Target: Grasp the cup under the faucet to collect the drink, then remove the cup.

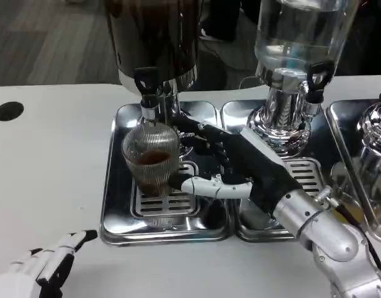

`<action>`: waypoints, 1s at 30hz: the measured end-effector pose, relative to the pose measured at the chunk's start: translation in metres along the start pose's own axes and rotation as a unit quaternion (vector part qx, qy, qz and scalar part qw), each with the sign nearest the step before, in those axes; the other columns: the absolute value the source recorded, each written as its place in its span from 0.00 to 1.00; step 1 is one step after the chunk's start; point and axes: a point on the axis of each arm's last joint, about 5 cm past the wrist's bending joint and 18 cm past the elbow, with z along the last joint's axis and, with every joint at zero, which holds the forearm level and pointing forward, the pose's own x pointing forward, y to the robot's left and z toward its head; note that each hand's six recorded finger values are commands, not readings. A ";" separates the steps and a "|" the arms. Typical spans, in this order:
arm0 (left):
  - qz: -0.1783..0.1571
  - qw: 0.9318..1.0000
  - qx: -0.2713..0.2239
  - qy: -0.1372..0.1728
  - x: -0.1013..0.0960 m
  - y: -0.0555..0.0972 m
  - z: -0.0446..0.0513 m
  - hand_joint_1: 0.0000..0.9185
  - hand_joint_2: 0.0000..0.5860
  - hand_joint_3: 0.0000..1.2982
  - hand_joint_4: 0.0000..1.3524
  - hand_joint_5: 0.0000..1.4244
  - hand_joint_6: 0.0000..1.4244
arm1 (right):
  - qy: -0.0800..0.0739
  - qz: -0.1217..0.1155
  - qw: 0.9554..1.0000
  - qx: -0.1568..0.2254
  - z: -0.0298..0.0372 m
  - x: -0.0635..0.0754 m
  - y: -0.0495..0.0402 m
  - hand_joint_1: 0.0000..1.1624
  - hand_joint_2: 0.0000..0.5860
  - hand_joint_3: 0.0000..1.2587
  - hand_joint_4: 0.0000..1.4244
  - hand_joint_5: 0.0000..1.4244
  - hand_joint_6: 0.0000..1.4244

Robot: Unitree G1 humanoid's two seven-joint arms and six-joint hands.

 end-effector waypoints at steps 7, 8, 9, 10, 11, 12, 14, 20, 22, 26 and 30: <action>0.002 1.000 0.002 0.002 0.000 0.001 -0.0010 0.00 0.04 0.19 0.15 0.18 0.14 | 0.001 0.001 1.000 -0.001 -0.0012 0.004 0.0000 0.62 0.20 0.11 0.06 0.10 0.08; 0.001 1.000 0.002 0.002 0.000 0.001 -0.0010 0.00 0.04 0.19 0.15 0.18 0.14 | 0.001 0.000 1.000 -0.001 -0.0012 0.005 -0.0002 0.62 0.20 0.11 0.05 0.09 0.07; 0.001 1.000 0.002 0.002 0.000 0.001 -0.0009 0.00 0.04 0.19 0.15 0.18 0.14 | 0.001 -0.001 1.000 -0.002 -0.0011 0.006 -0.0002 0.62 0.20 0.10 0.04 0.09 0.06; 0.000 1.000 0.002 0.002 0.000 0.001 -0.0009 0.00 0.05 0.19 0.15 0.18 0.14 | 0.000 -0.002 1.000 -0.002 -0.0008 0.006 -0.0002 0.62 0.20 0.10 0.03 0.08 0.05; 0.000 1.000 0.002 0.002 0.000 0.001 -0.0008 0.00 0.05 0.19 0.15 0.18 0.14 | -0.003 -0.003 1.000 -0.003 -0.0002 0.008 -0.0003 0.62 0.20 0.09 0.02 0.08 0.05; 0.000 1.000 0.002 0.002 0.000 0.001 -0.0008 0.00 0.05 0.19 0.15 0.18 0.14 | -0.005 -0.005 1.000 -0.003 0.0002 0.010 0.0000 0.62 0.20 0.08 0.01 0.07 0.04; -0.001 1.000 0.002 0.002 0.000 0.001 -0.0009 0.00 0.05 0.19 0.15 0.18 0.14 | -0.009 -0.008 1.000 -0.001 0.0009 0.012 0.0016 0.63 0.20 0.06 0.00 0.06 0.03; -0.007 1.000 0.000 0.007 -0.001 0.002 -0.0022 0.00 0.05 0.20 0.15 0.18 0.14 | -0.017 -0.018 1.000 -0.004 0.0017 0.017 0.0060 0.66 0.18 0.05 0.03 0.07 0.02; -0.007 1.000 0.000 0.011 -0.001 0.003 -0.0031 0.00 0.05 0.20 0.15 0.18 0.14 | -0.018 -0.019 1.000 -0.007 0.0015 0.018 0.0073 0.67 0.17 0.06 0.04 0.07 0.02; -0.010 1.000 -0.004 0.014 -0.002 0.004 -0.0037 0.00 0.05 0.21 0.16 0.19 0.14 | -0.013 -0.024 1.000 -0.008 -0.0001 0.020 0.0090 0.67 0.17 0.07 0.04 0.08 0.03; -0.014 1.000 -0.004 0.015 -0.002 0.004 -0.0039 0.00 0.05 0.21 0.16 0.19 0.14 | -0.010 -0.023 1.000 -0.008 -0.0016 0.022 0.0110 0.67 0.17 0.08 0.05 0.09 0.03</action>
